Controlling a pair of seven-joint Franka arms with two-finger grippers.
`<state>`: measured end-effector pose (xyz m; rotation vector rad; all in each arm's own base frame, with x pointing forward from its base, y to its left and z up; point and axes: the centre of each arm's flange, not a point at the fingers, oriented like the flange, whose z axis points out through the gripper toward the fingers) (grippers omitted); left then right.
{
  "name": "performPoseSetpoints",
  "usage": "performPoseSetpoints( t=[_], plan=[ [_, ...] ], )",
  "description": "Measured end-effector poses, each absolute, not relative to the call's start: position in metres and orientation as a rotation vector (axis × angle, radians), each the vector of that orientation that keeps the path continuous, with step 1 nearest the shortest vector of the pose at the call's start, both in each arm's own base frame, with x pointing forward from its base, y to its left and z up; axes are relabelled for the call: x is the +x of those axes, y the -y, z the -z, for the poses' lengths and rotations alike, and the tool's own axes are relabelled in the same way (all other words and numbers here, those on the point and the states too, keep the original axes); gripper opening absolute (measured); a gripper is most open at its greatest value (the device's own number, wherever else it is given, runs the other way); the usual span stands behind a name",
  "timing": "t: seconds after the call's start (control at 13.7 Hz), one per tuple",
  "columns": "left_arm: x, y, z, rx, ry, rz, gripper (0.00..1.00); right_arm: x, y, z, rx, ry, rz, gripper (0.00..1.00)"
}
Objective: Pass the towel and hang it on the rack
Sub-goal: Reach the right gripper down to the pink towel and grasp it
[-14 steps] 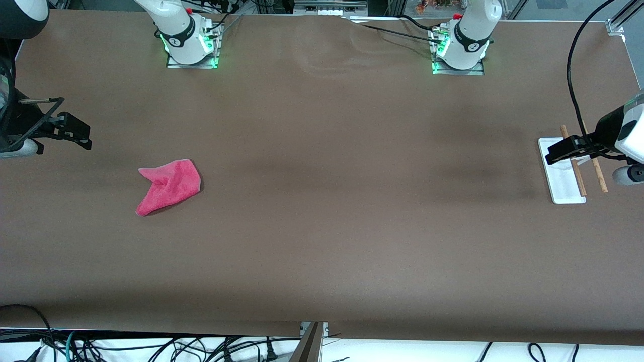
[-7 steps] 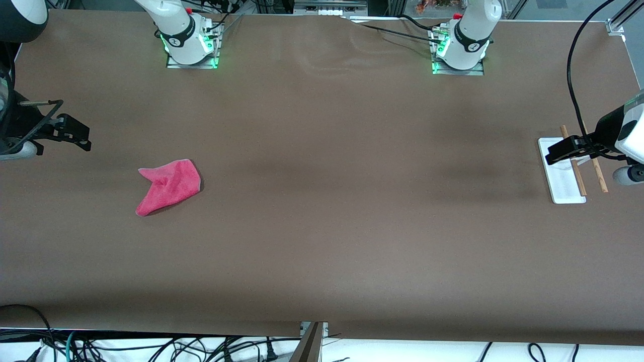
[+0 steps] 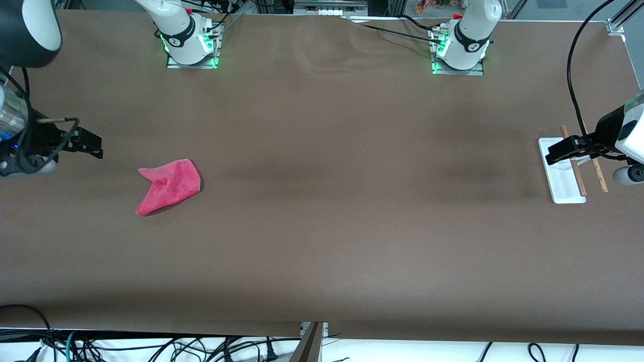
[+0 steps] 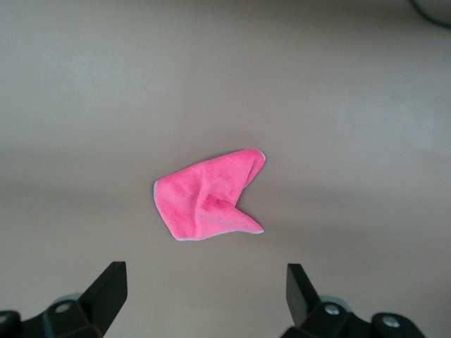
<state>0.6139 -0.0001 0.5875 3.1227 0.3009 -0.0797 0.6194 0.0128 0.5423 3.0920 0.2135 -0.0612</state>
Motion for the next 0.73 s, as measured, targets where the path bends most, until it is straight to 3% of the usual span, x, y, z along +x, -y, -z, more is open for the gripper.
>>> performPoseSetpoints(
  t=[0.73],
  plan=[
    [0.614,0.0,-0.588,3.123,-0.302,0.08,1.0,0.668,-0.008,-0.39,3.105,-0.213,0.23,1.0]
  ],
)
